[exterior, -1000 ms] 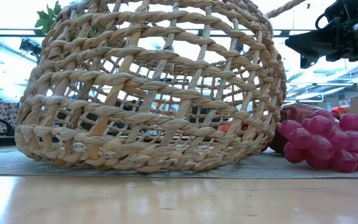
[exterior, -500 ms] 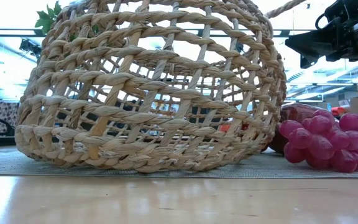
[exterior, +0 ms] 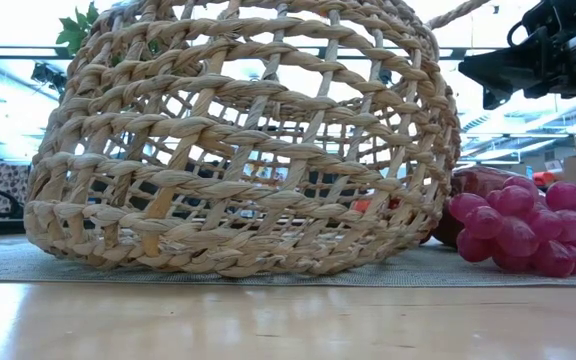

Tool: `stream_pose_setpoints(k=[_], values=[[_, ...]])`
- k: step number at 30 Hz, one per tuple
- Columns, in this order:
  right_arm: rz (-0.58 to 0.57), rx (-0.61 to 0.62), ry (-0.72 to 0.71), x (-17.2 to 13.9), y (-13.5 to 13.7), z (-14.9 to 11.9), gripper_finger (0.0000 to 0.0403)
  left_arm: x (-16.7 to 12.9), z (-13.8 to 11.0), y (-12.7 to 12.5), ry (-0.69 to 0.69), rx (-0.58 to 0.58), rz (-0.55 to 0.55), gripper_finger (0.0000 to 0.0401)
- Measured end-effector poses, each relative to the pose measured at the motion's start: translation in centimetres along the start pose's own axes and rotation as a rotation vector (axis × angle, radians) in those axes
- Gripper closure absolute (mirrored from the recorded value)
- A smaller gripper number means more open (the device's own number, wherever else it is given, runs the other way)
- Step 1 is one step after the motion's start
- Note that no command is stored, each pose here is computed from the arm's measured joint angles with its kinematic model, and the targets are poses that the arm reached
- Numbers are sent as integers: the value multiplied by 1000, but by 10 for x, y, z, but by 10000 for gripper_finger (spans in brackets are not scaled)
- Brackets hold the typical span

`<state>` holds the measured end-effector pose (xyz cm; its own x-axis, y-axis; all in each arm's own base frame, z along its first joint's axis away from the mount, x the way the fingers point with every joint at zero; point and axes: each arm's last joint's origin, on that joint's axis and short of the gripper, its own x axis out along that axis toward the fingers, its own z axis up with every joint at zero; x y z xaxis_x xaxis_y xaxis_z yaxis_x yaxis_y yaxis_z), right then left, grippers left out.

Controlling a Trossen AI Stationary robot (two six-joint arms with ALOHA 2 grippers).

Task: Build produce basket
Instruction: Put the orange into the basket

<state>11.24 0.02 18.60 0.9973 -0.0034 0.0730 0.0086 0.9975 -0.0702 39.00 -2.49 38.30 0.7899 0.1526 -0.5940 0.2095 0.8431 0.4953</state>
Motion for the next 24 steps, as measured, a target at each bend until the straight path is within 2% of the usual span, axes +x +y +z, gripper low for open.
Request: stream_pose_setpoints(k=[3, 7, 13, 19, 24], values=[[0, 0, -2, 0, 0, 0, 341, 16, -1, -12, 48, 223, -13, 133], [0, 0, -3, 0, 0, 0, 341, 29, -5, -31, 114, 480, -102, 134], [0, 0, -2, 0, 0, 0, 341, 46, -17, -51, 216, 785, -242, 136], [-1, 0, -2, 0, 0, 0, 341, 69, -31, -64, 306, 810, -343, 130], [0, 0, -2, 0, 0, 0, 341, 90, -41, -77, 322, 809, -452, 132]])
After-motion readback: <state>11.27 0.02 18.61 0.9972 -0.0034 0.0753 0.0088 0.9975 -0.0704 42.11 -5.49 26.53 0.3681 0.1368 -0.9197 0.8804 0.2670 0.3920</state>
